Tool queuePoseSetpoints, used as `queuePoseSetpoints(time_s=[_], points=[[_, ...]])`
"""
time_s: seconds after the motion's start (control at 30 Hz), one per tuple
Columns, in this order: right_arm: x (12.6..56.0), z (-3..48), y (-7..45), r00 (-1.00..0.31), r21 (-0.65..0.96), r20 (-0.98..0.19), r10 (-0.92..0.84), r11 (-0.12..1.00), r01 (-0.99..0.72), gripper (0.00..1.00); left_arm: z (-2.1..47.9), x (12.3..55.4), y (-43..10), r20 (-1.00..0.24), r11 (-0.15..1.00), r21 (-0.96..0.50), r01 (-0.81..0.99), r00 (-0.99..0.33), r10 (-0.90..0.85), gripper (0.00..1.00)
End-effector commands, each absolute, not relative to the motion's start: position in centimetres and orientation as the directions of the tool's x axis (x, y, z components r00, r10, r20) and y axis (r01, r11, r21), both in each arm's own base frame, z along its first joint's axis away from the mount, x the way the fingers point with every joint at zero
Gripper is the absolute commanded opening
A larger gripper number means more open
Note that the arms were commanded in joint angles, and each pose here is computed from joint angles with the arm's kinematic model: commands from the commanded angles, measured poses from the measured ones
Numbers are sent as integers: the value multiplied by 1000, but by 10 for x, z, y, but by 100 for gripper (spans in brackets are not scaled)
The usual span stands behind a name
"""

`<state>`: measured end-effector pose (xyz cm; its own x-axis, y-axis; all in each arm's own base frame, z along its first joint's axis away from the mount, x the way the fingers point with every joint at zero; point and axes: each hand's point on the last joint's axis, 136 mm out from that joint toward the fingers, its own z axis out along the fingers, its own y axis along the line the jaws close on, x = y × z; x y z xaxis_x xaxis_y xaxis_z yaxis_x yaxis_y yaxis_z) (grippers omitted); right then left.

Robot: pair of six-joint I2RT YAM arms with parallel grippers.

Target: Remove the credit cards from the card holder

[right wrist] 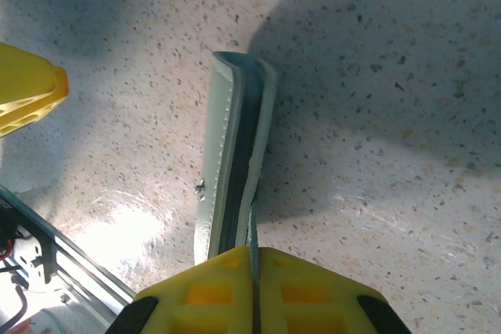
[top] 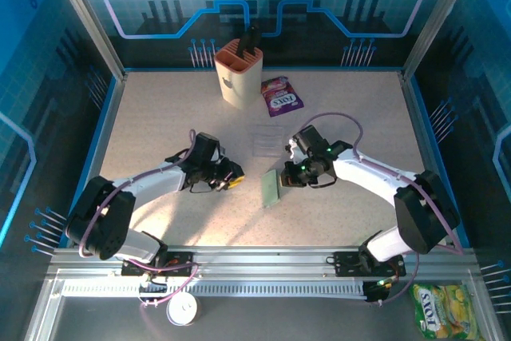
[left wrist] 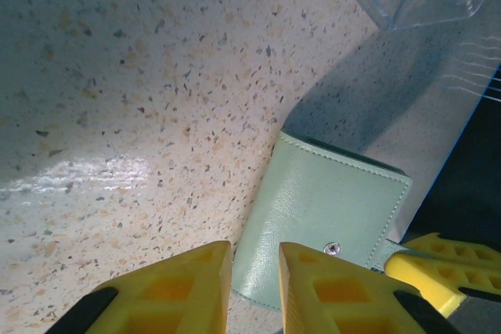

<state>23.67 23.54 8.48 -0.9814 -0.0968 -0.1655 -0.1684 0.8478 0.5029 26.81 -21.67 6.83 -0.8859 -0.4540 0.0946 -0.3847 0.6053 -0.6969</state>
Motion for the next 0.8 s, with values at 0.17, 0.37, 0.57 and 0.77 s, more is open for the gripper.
queuePoseSetpoints(time_s=[0.17,0.37,0.57,0.77], points=[[240,103,244,-982,510,-163,-98,843,-169,2,67,263,-209,110,581,-721,-378,-890,-443,24],[240,106,260,-977,507,-154,-145,837,-204,2,62,262,-200,111,568,-727,-386,-882,-457,24],[245,114,274,-974,503,-165,-153,836,-217,3,58,261,-193,122,552,-733,-397,-875,-468,24],[249,121,281,-976,498,-175,-133,843,-204,2,55,262,-194,122,549,-742,-385,-882,-454,23]])
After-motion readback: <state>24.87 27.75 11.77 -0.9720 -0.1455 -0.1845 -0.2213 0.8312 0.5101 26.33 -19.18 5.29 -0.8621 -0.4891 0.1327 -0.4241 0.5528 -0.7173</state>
